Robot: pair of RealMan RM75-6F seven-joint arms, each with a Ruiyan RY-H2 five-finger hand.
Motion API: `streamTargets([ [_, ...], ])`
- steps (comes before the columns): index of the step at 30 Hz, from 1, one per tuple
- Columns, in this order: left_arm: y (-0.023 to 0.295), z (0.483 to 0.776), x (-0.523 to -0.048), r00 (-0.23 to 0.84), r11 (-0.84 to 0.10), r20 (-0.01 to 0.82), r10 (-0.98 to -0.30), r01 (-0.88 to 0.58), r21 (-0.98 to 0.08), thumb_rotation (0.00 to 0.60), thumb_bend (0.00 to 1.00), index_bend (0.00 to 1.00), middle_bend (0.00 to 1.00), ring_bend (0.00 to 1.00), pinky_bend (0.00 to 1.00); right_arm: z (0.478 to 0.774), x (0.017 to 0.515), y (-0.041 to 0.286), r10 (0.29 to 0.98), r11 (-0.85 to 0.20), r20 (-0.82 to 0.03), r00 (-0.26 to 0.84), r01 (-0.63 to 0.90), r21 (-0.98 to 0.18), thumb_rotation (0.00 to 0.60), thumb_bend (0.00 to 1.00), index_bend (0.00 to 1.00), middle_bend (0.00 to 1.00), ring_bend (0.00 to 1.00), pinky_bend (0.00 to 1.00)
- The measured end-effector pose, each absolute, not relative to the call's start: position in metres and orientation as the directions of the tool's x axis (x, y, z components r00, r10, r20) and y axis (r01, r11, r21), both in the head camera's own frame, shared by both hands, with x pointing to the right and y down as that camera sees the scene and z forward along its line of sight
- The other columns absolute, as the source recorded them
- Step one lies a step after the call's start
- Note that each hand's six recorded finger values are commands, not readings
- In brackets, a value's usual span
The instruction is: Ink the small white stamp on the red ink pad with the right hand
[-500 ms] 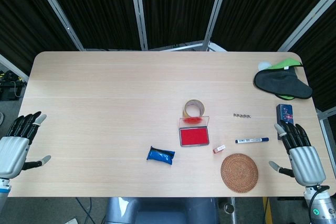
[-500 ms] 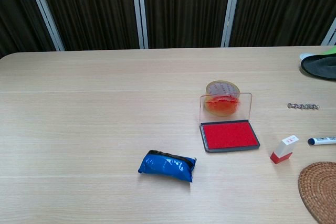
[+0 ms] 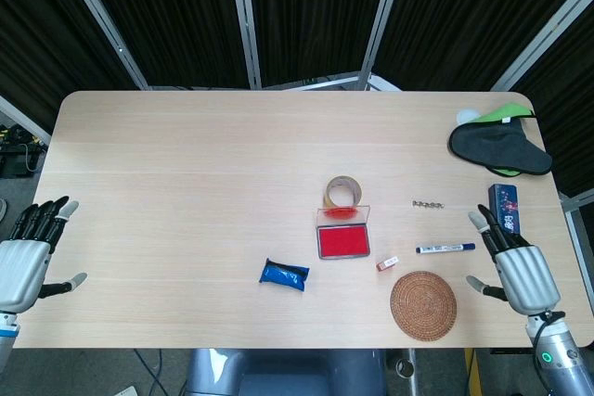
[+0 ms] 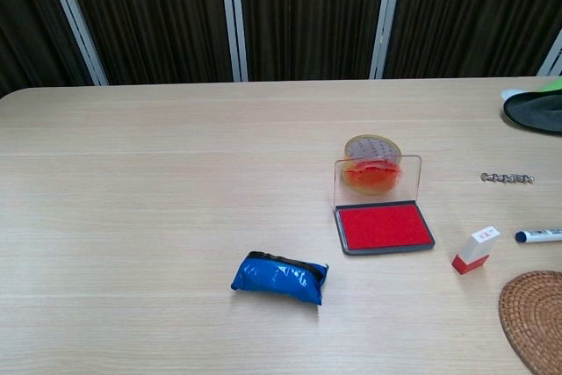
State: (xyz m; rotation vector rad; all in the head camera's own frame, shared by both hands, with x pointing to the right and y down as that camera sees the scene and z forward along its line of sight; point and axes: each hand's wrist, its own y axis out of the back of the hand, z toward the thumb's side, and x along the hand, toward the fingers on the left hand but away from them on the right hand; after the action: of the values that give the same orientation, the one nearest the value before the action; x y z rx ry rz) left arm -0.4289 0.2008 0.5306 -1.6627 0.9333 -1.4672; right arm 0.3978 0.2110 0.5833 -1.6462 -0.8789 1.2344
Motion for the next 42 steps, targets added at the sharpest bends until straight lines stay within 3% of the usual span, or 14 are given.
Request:
streamTargets([
  [4, 0.197, 0.537, -0.429, 0.081, -0.487, 0.483, -0.872, -0.04, -0.872, 0.6, 0.0, 0.0, 0.0, 0.0, 0.0, 0.61, 0.382, 0.2, 0.842, -0.416, -0.404, 0.359, -0.046, -0.908, 0.6, 0.0, 0.06, 0.12, 0.79, 0.98],
  [10, 0.194, 0.547, -0.429, 0.056, -0.503, 0.501, -0.863, -0.012, -0.864, 0.6, 0.0, 0.0, 0.0, 0.0, 0.0, 0.647, 0.358, 0.188, 0.727, -0.497, -0.488, 0.484, -0.12, -0.859, 0.6, 0.03, 0.16, 0.21, 0.79, 0.99],
  [19, 0.193, 0.56, -0.427, 0.034, -0.527, 0.527, -0.849, 0.018, -0.85, 0.6, 0.0, 0.0, 0.0, 0.0, 0.0, 0.677, 0.337, 0.19, 0.596, -0.562, -0.58, 0.555, -0.228, -0.795, 0.6, 0.09, 0.2, 0.25, 0.79, 0.99],
  [31, 0.195, 0.564, -0.427, 0.027, -0.534, 0.535, -0.844, 0.032, -0.845, 0.6, 0.0, 0.0, 0.0, 0.0, 0.0, 0.7, 0.315, 0.192, 0.534, -0.516, -0.581, 0.614, -0.308, -0.799, 0.6, 0.2, 0.26, 0.28, 0.79, 0.99],
  [42, 0.195, 0.566, -0.428, 0.017, -0.539, 0.54, -0.841, 0.038, -0.841, 0.6, 0.0, 0.0, 0.0, 0.0, 0.0, 0.711, 0.298, 0.193, 0.488, -0.532, -0.594, 0.64, -0.322, -0.784, 0.6, 0.22, 0.3, 0.33, 0.79, 0.99],
])
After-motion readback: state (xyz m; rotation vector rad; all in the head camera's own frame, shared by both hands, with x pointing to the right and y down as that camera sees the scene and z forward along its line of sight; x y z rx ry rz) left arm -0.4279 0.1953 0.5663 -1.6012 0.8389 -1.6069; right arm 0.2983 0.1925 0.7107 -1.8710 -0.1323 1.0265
